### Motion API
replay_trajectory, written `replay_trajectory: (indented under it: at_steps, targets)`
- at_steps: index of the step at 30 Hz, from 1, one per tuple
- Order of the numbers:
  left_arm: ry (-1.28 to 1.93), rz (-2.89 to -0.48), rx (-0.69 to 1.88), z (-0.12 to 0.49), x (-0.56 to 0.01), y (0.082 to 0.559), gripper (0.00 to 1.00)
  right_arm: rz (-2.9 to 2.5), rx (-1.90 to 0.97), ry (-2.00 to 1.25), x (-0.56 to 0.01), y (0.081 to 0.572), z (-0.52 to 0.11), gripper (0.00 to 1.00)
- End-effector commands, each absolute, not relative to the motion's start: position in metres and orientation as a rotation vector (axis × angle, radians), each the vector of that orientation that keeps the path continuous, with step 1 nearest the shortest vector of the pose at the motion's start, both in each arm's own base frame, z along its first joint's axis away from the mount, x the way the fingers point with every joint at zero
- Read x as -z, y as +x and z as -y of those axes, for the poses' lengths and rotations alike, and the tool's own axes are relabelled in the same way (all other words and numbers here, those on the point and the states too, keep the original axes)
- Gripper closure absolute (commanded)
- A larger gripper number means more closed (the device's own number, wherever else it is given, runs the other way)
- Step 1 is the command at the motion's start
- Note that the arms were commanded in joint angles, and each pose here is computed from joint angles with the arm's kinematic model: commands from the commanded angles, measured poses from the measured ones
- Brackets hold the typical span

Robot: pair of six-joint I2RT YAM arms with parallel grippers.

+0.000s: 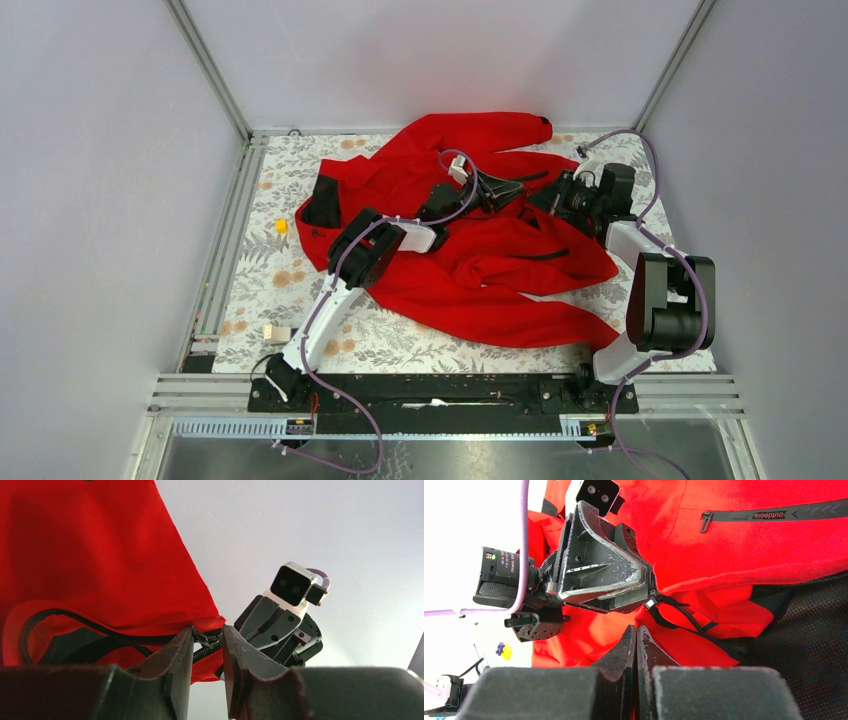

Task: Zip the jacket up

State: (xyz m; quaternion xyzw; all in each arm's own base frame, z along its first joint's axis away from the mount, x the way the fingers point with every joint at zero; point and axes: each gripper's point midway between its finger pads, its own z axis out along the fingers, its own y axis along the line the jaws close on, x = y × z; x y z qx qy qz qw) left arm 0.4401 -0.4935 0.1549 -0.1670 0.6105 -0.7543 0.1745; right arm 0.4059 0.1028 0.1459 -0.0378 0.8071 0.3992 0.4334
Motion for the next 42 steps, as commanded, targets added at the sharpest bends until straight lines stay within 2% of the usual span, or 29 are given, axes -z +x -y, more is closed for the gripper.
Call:
replay_trajectory:
  at_steps: [1,9,15,17,32,42]
  targets:
    - [-0.445,-1.646,2.134,0.491,-0.185,0.443,0.73,-1.934,-0.976,-0.173,-0.175,0.409,-0.107,1.0]
    - [-0.469,-1.65,2.119,0.491,-0.183,0.446,0.82,-1.933,-0.969,-0.178,-0.176,0.409,-0.107,1.0]
    - [-0.464,-1.639,2.127,0.492,-0.187,0.445,0.92,-1.932,-0.961,-0.173,-0.176,0.409,-0.107,1.0]
    - [-0.464,-1.637,2.121,0.492,-0.187,0.444,1.0,-1.927,-0.956,-0.168,-0.177,0.41,-0.107,1.0]
    - [-0.539,-1.534,2.099,0.491,-0.19,0.423,1.0,-1.765,-0.765,0.132,-0.193,0.424,-0.073,1.0]
    - [-0.601,-1.555,2.122,0.49,-0.178,0.409,1.0,-1.766,-0.767,0.157,-0.199,0.422,-0.068,1.0]
